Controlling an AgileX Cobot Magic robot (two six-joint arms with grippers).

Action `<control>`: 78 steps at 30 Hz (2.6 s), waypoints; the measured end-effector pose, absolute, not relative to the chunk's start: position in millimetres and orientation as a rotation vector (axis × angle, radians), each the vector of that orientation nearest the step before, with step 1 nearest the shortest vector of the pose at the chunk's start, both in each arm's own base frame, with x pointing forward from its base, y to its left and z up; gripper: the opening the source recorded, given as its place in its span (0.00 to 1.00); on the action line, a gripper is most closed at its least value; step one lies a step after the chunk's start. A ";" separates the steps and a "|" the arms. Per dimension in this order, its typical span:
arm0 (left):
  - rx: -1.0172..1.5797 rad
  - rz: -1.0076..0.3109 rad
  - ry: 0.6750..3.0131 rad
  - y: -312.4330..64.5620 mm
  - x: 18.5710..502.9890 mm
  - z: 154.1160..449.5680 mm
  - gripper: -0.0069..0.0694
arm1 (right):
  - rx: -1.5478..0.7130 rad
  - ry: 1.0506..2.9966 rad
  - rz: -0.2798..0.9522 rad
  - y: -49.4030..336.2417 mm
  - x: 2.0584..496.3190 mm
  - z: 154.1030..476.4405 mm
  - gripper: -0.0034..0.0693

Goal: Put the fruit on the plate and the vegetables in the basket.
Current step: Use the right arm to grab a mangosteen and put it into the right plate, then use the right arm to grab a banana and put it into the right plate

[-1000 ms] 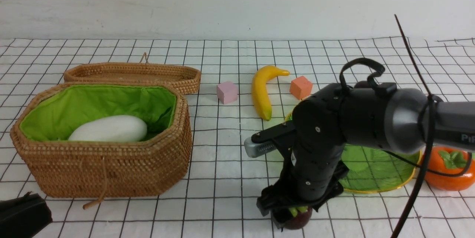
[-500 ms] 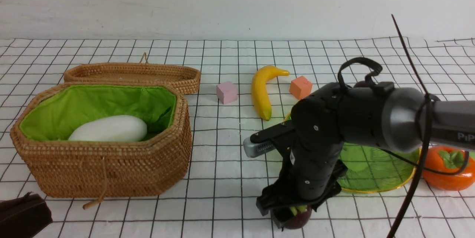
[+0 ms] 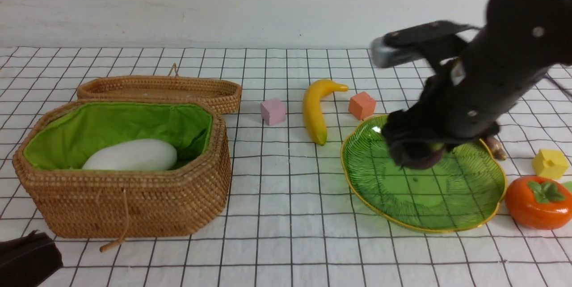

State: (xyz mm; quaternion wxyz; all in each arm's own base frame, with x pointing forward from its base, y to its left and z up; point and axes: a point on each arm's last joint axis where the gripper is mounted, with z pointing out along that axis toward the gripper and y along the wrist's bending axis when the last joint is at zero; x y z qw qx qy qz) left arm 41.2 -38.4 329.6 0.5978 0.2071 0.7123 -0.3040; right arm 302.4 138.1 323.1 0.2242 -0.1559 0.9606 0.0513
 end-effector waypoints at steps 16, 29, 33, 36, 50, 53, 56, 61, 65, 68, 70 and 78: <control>0.482 -0.704 1.656 -38.5 41.2 329.1 0.08 | -0.206 2.807 0.200 92.9 384.4 213.4 0.93; 0.476 -0.711 1.636 -38.6 41.3 331.0 0.08 | -0.236 2.604 0.395 144.9 399.8 305.7 0.73; 0.476 -0.711 1.636 -38.6 41.3 331.0 0.08 | -0.299 2.593 0.445 178.3 416.1 294.3 0.68; 0.476 -0.711 1.636 -38.6 41.3 331.0 0.08 | -0.346 2.597 0.461 210.1 444.4 261.2 0.69; 0.477 -0.709 1.640 -38.6 41.3 330.5 0.09 | -0.340 2.620 0.415 234.5 497.6 172.9 0.78; 0.477 -0.709 1.640 -38.6 41.3 330.5 0.09 | -0.350 2.624 0.386 233.3 498.8 169.5 0.71; 0.477 -0.709 1.640 -38.6 41.3 330.5 0.10 | -0.366 2.615 0.346 231.1 499.9 169.8 0.57; 0.476 -0.710 1.641 -38.6 41.3 330.5 0.10 | -0.378 2.608 0.315 229.5 500.7 170.7 0.47; 0.476 -0.710 1.641 -38.6 41.3 330.5 0.10 | -0.412 2.588 0.312 227.3 491.1 208.3 0.47; 0.474 -0.714 1.642 -38.7 41.2 330.5 0.10 | -0.474 2.555 0.299 222.8 472.2 261.6 0.47; 0.468 -0.724 1.645 -38.8 41.1 330.5 0.10 | -0.490 2.539 0.302 217.3 456.6 297.0 0.47; 0.460 -0.739 1.652 -39.2 40.8 330.1 0.10 | -0.512 2.456 0.211 178.7 392.1 397.9 0.47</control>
